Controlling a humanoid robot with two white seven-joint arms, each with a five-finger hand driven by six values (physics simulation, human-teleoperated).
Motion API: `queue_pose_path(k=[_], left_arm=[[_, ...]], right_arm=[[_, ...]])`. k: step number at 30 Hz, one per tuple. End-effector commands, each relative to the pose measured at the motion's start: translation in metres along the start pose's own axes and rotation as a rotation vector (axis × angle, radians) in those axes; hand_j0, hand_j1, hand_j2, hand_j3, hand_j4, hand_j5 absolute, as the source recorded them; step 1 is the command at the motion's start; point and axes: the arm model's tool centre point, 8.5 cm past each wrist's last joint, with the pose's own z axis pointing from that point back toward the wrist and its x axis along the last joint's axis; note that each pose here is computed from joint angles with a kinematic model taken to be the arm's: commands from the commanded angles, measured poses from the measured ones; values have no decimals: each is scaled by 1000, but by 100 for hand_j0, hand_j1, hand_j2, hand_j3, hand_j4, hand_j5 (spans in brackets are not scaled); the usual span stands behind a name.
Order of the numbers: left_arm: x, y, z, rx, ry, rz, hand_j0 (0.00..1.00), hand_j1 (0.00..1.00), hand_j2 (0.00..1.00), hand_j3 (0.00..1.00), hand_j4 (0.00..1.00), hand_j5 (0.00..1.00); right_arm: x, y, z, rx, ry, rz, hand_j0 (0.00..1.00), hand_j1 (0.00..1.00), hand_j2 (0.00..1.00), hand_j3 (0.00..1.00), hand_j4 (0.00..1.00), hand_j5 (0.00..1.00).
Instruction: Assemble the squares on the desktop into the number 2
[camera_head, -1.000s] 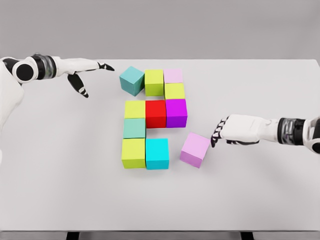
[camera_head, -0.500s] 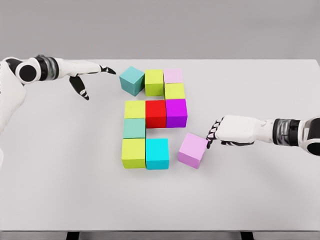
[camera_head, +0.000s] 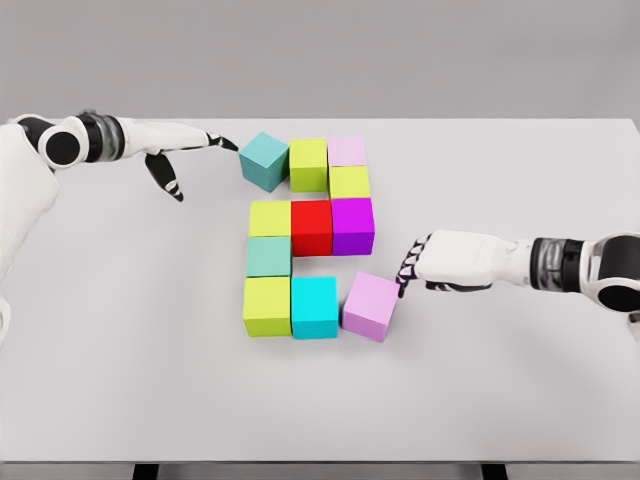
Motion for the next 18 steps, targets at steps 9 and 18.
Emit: queue_pose_path(k=[9, 18], left_arm=[[0, 1, 1, 7, -2, 4, 100, 100, 100, 100, 100, 100], [2, 2, 0, 10, -7, -1, 100, 100, 100, 100, 100, 100]], right_arm=[[-26, 4, 19, 5, 78, -39, 58, 58, 58, 58, 58, 58], [-3, -9, 40, 39, 35, 51, 58, 58, 58, 58, 58, 58]])
